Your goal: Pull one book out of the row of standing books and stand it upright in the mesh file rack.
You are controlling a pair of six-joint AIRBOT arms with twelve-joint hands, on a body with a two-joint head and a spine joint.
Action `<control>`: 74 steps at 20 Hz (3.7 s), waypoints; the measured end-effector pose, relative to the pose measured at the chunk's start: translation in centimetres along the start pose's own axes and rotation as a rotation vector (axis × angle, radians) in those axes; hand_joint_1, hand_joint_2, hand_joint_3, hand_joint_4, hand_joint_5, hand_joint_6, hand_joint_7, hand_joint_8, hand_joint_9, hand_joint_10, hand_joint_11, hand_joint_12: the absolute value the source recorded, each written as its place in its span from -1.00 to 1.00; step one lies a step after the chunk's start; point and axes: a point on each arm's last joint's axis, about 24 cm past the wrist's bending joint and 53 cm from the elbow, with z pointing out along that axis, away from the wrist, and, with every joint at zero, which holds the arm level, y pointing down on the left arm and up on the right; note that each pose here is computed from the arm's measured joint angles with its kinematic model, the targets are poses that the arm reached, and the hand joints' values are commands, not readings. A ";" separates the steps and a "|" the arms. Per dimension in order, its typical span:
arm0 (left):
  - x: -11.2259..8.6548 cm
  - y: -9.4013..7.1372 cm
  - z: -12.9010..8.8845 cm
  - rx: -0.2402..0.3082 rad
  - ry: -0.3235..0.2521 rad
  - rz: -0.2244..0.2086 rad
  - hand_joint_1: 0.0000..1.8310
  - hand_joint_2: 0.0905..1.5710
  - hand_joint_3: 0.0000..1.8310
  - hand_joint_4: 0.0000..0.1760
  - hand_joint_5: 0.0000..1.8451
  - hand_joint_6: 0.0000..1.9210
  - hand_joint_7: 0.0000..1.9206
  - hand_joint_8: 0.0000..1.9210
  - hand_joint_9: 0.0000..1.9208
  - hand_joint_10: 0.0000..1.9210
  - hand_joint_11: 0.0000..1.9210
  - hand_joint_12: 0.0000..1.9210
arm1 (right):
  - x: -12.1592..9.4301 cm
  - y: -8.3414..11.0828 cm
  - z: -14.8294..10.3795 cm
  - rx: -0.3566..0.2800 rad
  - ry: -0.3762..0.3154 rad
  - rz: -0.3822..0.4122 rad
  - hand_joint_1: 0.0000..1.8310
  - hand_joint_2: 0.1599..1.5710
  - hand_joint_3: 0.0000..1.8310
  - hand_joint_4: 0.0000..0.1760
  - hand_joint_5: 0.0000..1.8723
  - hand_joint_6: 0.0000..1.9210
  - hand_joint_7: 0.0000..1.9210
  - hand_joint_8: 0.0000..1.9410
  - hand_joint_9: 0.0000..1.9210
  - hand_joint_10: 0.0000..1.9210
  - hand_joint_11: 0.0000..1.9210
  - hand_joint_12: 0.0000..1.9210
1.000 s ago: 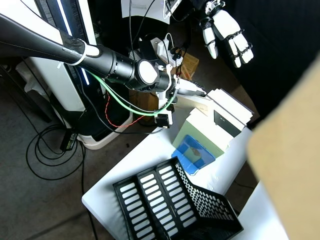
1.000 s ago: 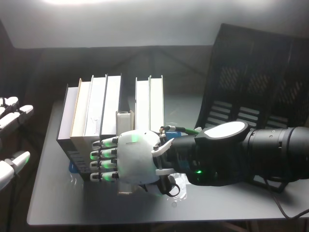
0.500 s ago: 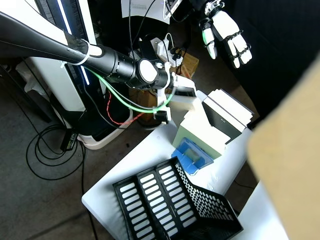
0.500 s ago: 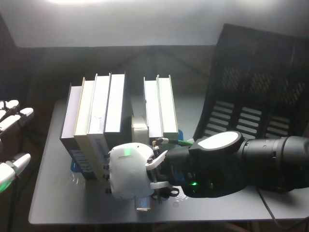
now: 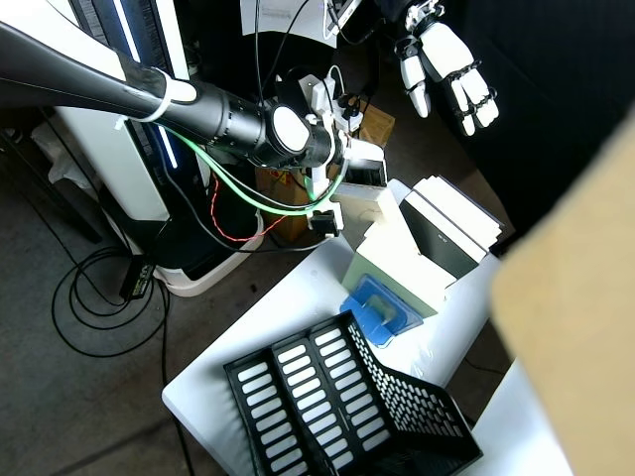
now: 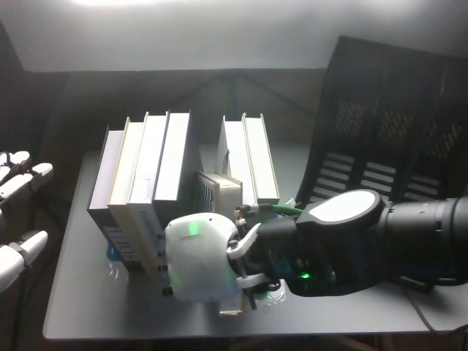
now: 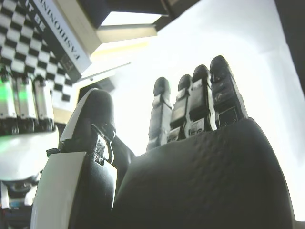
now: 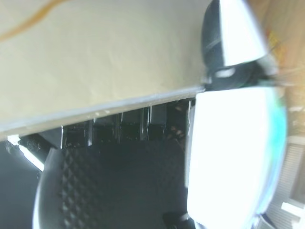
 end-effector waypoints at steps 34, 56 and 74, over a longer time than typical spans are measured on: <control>-0.1 -0.2 -0.2 0.002 -0.016 -0.019 -0.41 0.82 -1.00 -0.61 -0.83 -0.99 -0.98 -1.00 -1.00 -1.00 -1.00 -1.00 | -10.1 2.5 -13.3 -0.172 -0.238 -0.062 0.33 0.53 -1.00 -1.00 -0.32 0.30 -0.09 0.49 0.05 0.52 -0.34 0.81; 2.6 -2.1 2.8 0.075 0.054 -0.039 -0.52 0.86 -1.00 -0.64 -0.86 -1.00 -1.00 -1.00 -1.00 -1.00 -1.00 -1.00 | -11.7 -2.8 -18.6 -0.063 -0.247 0.016 0.34 0.47 -1.00 -1.00 -0.24 0.23 -0.01 0.33 -0.10 0.45 -0.43 0.77; 2.9 -2.3 3.2 0.078 0.070 -0.034 -0.57 0.88 -1.00 -0.58 -0.89 -1.00 -1.00 -1.00 -1.00 -1.00 -1.00 -1.00 | -8.4 -7.9 -21.6 0.103 -0.084 0.007 0.34 0.47 -1.00 -1.00 -0.24 0.22 -0.01 0.33 -0.10 0.45 -0.43 0.77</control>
